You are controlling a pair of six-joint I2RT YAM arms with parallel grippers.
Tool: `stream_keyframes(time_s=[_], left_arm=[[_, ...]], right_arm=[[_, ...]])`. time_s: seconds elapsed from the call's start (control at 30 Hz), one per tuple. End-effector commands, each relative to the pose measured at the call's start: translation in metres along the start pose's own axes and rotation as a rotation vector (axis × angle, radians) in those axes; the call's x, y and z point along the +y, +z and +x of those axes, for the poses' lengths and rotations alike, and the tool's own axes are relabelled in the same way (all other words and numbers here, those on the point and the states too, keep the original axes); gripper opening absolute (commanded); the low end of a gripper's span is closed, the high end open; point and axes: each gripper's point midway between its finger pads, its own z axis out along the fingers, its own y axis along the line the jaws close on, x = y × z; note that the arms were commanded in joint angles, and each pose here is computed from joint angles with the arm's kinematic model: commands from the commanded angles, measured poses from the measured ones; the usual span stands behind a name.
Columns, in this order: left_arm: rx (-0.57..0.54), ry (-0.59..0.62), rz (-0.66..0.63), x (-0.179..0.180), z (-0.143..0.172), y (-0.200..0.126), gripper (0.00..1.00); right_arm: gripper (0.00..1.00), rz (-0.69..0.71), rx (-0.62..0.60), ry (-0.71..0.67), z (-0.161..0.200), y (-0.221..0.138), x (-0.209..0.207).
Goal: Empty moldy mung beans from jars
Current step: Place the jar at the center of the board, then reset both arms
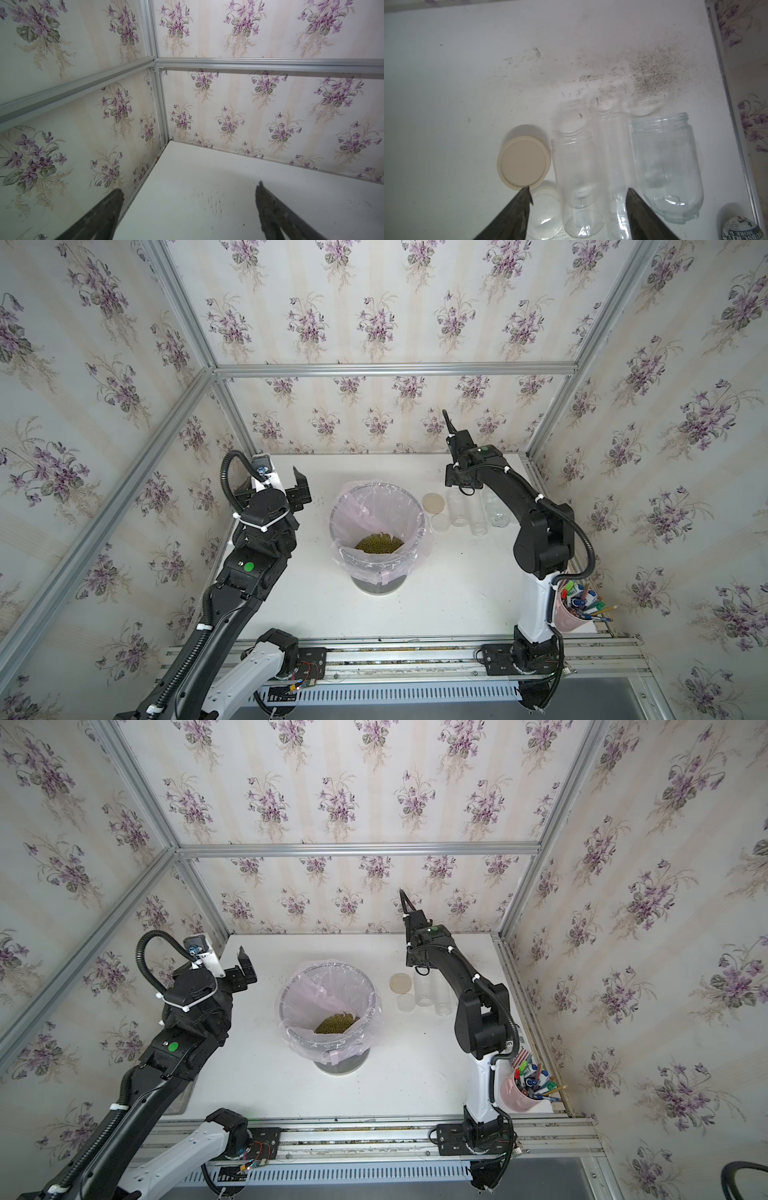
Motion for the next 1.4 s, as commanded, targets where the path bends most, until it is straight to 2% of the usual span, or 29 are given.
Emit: stream_keyframes(time_s=[0.0, 0.1, 0.13, 0.33, 0.47, 0.53, 0.6, 0.7, 0.83, 0.9, 0.97, 1.03, 1.2, 1.37], left_arm=[[-0.027, -0.014, -0.05, 0.007, -0.007, 0.001, 1.0], [-0.033, -0.024, -0.057, 0.009, -0.01, 0.001, 1.0], [-0.041, -0.039, -0.073, 0.012, -0.013, 0.001, 1.0], [-0.009, -0.135, -0.259, 0.035, -0.022, 0.004, 1.0], [-0.007, -0.138, -0.299, 0.04, -0.018, 0.005, 1.0], [0.007, -0.131, -0.308, 0.044, -0.006, 0.006, 1.0], [0.025, -0.106, -0.298, 0.046, 0.006, 0.009, 1.0], [0.058, -0.014, -0.193, 0.039, 0.027, 0.018, 1.0], [0.095, 0.169, -0.167, 0.04, 0.056, 0.023, 1.0], [0.122, 0.203, -0.144, 0.04, 0.074, 0.028, 1.0], [0.14, 0.172, -0.113, 0.041, 0.099, 0.033, 1.0], [0.145, 0.104, -0.113, 0.047, 0.12, 0.034, 1.0], [0.176, 0.149, -0.079, 0.043, 0.162, 0.042, 0.99], [0.155, 0.084, -0.048, 0.043, 0.187, 0.045, 0.99]], right_arm=[[0.71, -0.06, -0.192, 0.043, -0.03, -0.037, -0.001], [0.74, -0.135, -0.378, 0.109, -0.04, -0.08, -0.012], [0.99, -0.15, -0.437, 0.132, -0.038, -0.093, -0.019], [1.0, -0.142, -0.755, 0.284, -0.023, -0.161, -0.075], [1.0, -0.106, -0.919, 0.299, -0.006, -0.179, -0.1], [1.0, -0.064, -0.983, 0.253, 0.004, -0.176, -0.107], [1.0, 0.014, -0.994, 0.203, 0.018, -0.162, -0.116], [1.0, 0.097, -0.915, 0.186, 0.043, -0.12, -0.131], [1.0, 0.078, -0.883, 0.259, 0.078, -0.08, -0.149], [1.0, 0.076, -0.894, 0.222, 0.091, -0.069, -0.15], [1.0, 0.11, -0.898, 0.201, 0.1, -0.061, -0.157], [1.0, 0.108, -0.9, 0.238, 0.106, -0.055, -0.165], [1.0, 0.108, -0.937, 0.265, 0.116, -0.05, -0.172], [1.0, 0.108, -0.98, 0.272, 0.123, -0.051, -0.174]])
